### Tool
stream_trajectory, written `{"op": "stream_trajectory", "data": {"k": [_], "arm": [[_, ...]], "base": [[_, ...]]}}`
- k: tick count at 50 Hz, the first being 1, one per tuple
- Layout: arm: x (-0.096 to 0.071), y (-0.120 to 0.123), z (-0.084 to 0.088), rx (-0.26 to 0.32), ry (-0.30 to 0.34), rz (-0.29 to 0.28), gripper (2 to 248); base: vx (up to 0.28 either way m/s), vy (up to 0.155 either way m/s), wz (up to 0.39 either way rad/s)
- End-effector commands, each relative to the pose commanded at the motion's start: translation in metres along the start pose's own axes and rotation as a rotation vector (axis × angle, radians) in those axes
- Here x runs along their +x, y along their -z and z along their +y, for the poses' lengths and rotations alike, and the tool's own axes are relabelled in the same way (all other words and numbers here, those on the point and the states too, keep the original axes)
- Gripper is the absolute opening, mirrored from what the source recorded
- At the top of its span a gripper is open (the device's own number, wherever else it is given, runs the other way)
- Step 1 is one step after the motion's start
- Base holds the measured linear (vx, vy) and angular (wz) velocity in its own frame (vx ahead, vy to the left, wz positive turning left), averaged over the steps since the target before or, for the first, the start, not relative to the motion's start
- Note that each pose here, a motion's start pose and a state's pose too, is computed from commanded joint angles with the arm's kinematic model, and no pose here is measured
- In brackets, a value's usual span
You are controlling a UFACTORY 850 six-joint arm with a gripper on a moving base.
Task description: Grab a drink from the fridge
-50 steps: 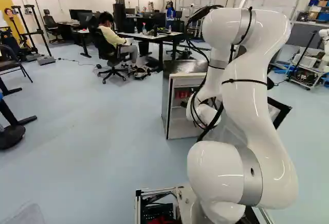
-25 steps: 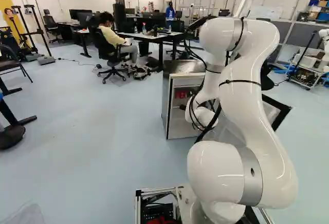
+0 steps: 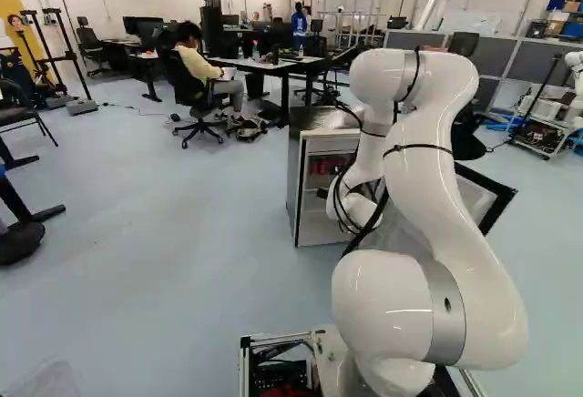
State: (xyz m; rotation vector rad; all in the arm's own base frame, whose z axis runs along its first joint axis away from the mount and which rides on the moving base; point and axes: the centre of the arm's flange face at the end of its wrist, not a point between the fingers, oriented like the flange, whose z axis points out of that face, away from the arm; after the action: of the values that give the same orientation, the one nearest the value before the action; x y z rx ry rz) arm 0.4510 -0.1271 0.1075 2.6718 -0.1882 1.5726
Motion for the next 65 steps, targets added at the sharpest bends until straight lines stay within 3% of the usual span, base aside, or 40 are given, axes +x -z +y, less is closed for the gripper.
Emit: {"op": "stream_trajectory", "data": {"k": [23,65], "arm": [[-0.014,-0.034,0.008,-0.006,-0.004,0.072,247],[-0.042,-0.107,0.04,-0.041,-0.011,0.223,247]], "base": [[0.0,0.0,0.0],[0.0,0.0,0.0]]}}
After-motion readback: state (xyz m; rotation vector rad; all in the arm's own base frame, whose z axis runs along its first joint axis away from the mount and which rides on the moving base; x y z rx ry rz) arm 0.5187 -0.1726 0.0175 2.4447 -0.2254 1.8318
